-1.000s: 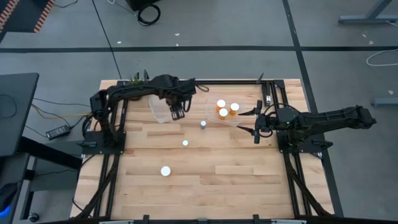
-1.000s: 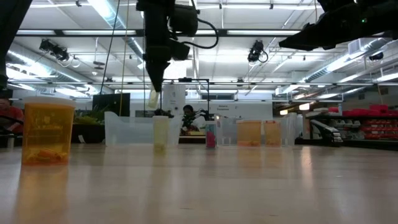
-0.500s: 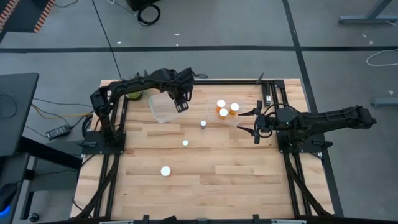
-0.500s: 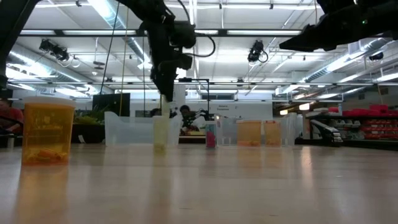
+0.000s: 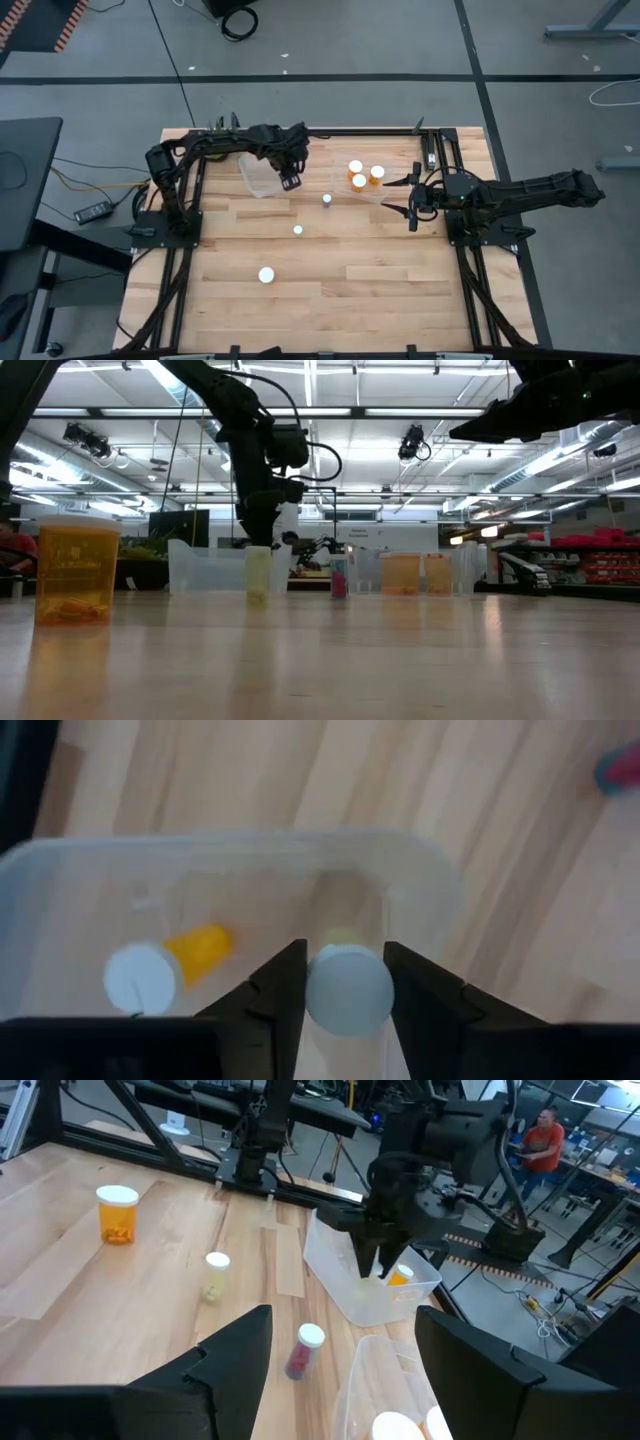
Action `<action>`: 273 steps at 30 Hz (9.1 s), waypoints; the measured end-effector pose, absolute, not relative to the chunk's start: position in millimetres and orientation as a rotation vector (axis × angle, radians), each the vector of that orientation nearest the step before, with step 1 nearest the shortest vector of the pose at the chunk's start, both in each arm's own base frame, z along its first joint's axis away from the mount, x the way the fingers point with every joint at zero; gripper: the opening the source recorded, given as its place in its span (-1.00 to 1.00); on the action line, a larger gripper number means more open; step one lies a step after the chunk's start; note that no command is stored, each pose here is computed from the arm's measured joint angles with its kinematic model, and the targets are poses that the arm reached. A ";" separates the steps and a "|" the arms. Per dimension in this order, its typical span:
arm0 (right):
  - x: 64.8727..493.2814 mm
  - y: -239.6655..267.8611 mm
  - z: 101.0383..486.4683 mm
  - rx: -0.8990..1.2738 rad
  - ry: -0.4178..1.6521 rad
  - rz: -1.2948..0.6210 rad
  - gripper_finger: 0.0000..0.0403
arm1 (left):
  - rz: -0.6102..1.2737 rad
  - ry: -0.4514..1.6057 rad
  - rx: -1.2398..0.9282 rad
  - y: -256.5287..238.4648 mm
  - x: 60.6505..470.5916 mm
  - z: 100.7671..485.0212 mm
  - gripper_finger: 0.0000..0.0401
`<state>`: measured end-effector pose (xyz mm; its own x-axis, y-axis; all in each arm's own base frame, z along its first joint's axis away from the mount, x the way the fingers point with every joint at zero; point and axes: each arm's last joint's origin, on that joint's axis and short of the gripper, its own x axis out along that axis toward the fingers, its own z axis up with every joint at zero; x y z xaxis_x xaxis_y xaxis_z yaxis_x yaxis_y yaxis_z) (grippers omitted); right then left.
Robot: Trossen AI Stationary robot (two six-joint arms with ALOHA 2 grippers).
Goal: Pick and place medicine bottles into bin by pill shape (circle, oval)
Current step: Put the yellow pill bottle into the left bin, then put the blue pill bottle into the left transparent bin, then put the yellow pill bottle into the left bin
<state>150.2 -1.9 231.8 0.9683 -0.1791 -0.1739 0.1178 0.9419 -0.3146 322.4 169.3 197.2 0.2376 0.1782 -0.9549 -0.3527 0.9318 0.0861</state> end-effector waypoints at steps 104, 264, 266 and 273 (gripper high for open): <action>153.9 -1.8 233.3 -0.305 0.177 -0.154 0.26 | 0.198 1.162 -0.047 67.0 402.4 193.7 -0.30; 154.0 -1.8 234.8 -0.303 0.161 -0.157 0.26 | 0.124 1.288 -0.005 8.1 324.4 209.8 -0.34; 154.0 -1.8 234.6 -0.303 0.163 -0.157 0.26 | 0.145 1.283 -0.020 15.6 319.7 216.6 -0.37; 154.0 -1.8 234.6 -0.303 0.163 -0.157 0.26 | 0.210 1.245 -0.044 42.7 302.3 240.2 -0.29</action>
